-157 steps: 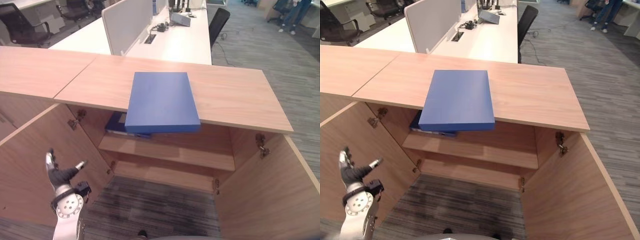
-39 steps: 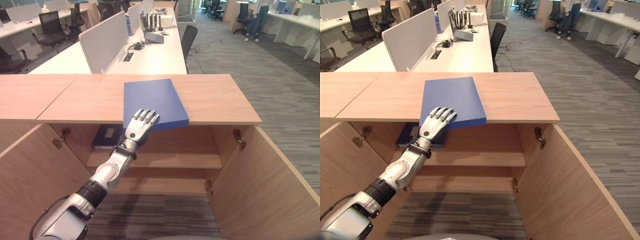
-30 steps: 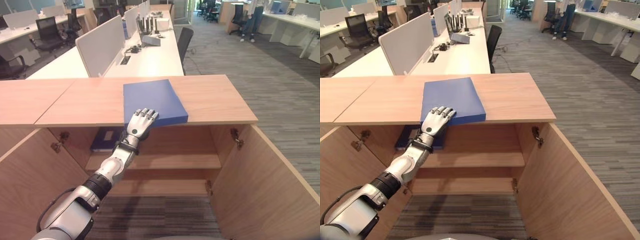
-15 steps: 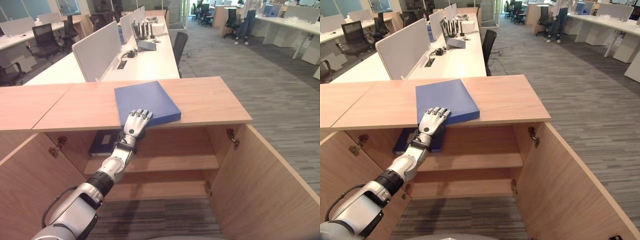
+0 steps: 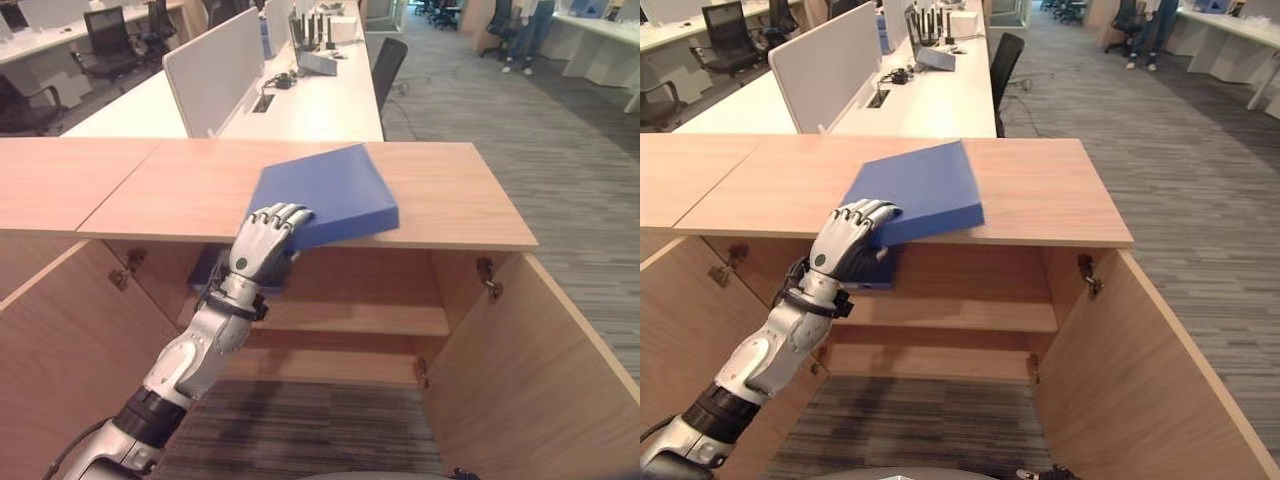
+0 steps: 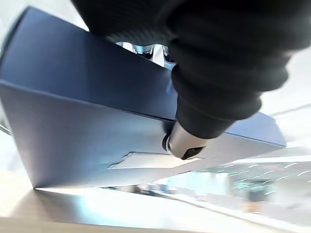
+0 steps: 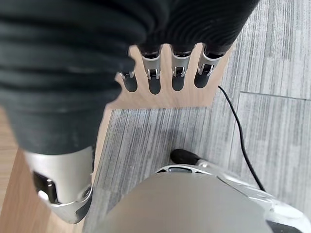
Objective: Put the empty folder in the office cabinet
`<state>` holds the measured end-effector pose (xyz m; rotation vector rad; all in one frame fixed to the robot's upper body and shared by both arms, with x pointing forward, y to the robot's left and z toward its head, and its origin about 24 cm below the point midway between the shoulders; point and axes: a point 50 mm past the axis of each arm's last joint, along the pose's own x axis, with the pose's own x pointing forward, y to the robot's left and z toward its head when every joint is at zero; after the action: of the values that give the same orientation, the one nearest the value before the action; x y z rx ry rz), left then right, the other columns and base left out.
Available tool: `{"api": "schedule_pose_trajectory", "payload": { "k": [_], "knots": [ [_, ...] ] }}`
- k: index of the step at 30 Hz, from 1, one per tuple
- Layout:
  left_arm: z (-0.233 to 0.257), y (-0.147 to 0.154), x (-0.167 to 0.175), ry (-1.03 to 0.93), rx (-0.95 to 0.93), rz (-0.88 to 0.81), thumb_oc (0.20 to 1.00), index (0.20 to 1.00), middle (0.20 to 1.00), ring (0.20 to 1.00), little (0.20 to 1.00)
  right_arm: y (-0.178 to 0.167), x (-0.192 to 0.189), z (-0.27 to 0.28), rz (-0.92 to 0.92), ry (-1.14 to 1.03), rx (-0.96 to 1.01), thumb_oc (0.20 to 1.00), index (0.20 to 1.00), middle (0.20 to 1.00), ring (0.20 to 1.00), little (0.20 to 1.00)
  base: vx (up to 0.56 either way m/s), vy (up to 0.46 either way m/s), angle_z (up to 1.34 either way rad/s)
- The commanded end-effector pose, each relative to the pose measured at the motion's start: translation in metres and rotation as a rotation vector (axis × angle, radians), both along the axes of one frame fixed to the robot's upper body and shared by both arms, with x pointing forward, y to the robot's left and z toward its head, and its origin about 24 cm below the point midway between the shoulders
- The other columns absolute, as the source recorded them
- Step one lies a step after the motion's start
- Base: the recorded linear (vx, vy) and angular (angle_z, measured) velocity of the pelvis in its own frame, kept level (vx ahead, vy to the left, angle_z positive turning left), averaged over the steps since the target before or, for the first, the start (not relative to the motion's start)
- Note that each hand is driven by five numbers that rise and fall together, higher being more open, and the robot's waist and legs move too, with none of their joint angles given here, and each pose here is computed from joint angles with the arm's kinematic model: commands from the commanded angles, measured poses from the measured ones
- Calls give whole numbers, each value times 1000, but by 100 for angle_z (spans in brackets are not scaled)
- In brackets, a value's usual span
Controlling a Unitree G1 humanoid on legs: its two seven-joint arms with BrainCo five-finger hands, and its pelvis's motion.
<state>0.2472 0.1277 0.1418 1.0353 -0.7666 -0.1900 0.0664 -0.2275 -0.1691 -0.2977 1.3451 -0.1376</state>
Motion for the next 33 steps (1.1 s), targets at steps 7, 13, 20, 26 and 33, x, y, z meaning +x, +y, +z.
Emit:
{"api": "schedule_pose_trajectory", "payload": {
  "k": [7, 13, 20, 26, 33],
  "knots": [
    [36, 27, -21, 190, -650, -219, 200, 200, 200, 200, 200, 8, 2, -2, -26, 21, 61, 1000, 1000, 1000, 1000, 1000, -16, 3, 8],
    [42, 29, -23, 178, -695, -237, 200, 200, 200, 200, 200, 8, 4, -2, -20, 13, 68, 1000, 1000, 1000, 1000, 1000, -4, -2, 1],
    [57, 17, -29, 251, -779, -445, 200, 200, 200, 200, 200, 10, 13, 0, 13, 1, 78, 1000, 1000, 1000, 1000, 1000, -12, -1, 7],
    [67, 4, -26, 356, -923, -651, 200, 200, 200, 200, 200, 9, 13, 0, 43, 12, 98, 1000, 1000, 1000, 1000, 1000, -6, 2, 2],
    [63, -23, -22, 529, -1022, -826, 200, 200, 200, 200, 200, 18, 14, -2, 82, 27, 123, 1000, 1000, 1000, 1000, 1000, 0, 0, 0]
  ]
}}
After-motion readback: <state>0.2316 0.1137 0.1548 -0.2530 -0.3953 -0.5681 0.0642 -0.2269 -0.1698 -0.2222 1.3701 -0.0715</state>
